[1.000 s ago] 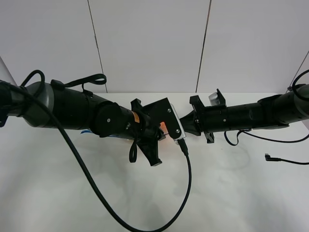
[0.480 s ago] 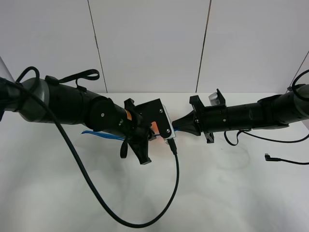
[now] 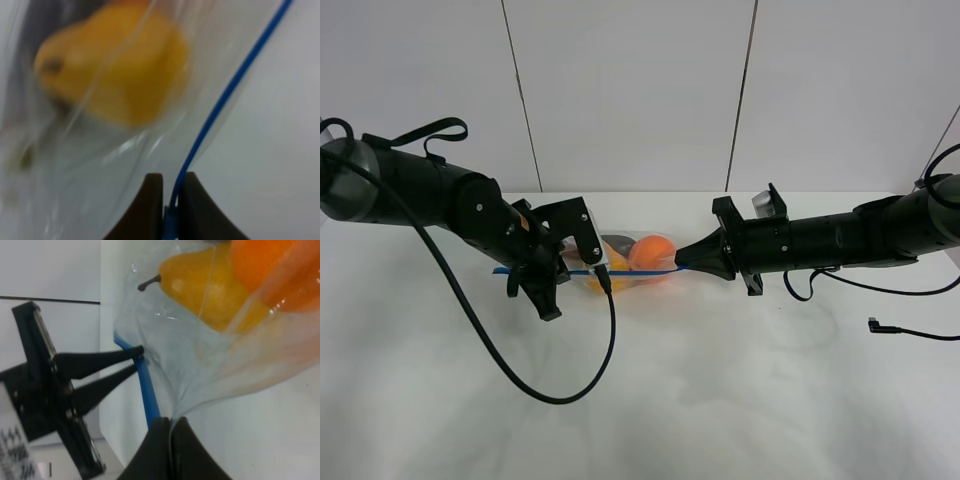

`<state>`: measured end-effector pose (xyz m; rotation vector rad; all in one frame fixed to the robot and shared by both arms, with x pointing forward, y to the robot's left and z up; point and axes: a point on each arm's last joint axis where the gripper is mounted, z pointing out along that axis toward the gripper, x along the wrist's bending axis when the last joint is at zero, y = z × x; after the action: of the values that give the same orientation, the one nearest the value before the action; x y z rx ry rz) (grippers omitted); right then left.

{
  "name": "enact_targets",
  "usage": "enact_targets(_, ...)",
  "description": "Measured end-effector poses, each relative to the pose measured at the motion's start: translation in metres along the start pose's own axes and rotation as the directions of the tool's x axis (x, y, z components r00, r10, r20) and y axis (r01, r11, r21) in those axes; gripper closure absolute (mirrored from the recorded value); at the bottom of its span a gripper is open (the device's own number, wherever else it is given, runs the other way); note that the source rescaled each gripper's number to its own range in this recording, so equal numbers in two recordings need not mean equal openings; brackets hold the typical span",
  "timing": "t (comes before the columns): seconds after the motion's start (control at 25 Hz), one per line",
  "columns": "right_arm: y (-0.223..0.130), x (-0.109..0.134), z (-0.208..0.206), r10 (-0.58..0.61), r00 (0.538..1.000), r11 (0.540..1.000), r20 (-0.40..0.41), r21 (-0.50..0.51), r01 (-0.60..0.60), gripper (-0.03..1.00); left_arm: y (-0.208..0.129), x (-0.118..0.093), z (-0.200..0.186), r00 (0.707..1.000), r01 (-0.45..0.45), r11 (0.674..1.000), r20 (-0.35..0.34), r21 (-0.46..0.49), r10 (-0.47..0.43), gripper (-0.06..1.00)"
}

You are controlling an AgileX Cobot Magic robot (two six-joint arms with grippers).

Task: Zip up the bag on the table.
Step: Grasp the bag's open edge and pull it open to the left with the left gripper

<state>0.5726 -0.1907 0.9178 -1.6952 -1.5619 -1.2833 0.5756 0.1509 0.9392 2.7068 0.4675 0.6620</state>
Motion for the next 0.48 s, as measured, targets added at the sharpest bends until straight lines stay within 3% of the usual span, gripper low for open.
enact_targets(0.48,-0.001,0.001,0.001,-0.003,1.000,1.000,-0.003,0.003,0.003,0.97,-0.060,0.038,-0.004,0.988,0.155,0.979,-0.017,0.129,-0.154,0.94)
